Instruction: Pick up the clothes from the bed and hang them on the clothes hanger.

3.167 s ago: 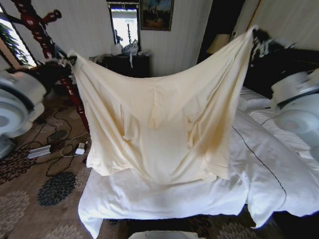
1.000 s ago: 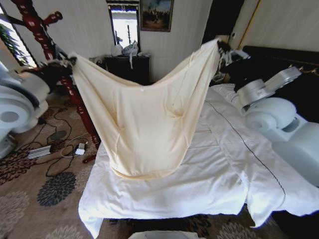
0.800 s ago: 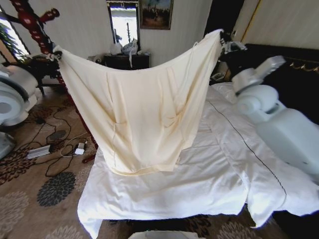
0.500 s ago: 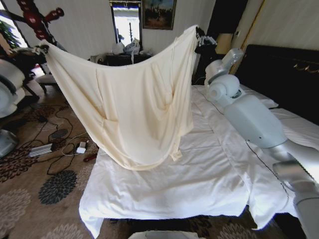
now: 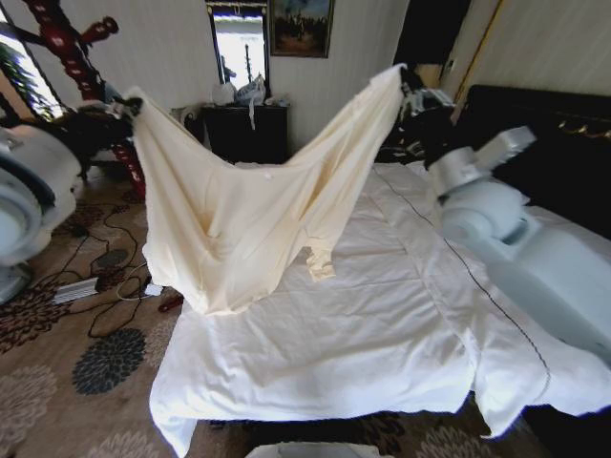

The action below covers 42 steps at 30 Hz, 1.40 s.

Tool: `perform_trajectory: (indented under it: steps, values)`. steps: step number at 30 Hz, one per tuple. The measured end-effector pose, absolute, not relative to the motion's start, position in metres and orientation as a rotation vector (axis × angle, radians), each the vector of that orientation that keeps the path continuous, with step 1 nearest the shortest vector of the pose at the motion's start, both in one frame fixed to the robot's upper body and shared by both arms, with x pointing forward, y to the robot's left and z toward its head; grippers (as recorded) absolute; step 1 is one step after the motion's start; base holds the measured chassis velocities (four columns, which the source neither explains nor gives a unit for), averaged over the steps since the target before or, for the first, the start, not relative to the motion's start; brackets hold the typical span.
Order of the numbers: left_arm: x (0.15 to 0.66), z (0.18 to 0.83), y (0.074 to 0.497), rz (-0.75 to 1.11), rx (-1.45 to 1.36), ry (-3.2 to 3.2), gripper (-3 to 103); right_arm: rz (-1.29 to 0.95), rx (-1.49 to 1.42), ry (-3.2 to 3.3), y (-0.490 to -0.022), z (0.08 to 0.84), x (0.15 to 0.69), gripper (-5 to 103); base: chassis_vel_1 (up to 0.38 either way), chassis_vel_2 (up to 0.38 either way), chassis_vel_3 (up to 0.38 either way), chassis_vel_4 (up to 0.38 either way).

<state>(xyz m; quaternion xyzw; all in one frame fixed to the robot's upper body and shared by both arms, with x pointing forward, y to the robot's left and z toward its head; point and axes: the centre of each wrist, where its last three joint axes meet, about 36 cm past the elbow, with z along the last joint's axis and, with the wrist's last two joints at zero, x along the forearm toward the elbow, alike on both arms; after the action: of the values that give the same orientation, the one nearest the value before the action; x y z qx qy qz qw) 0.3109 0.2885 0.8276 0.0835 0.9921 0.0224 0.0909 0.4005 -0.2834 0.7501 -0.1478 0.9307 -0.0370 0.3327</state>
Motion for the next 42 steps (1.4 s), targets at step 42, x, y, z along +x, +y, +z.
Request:
perform_trajectory:
  steps: [42]
  values:
    - [0.614, 0.581, 0.215, -0.268, -0.236, 3.654, 2, -0.386, -0.239, 2.960, -0.231, 0.451, 0.645, 0, 0.000, 0.000, 0.000, 0.000]
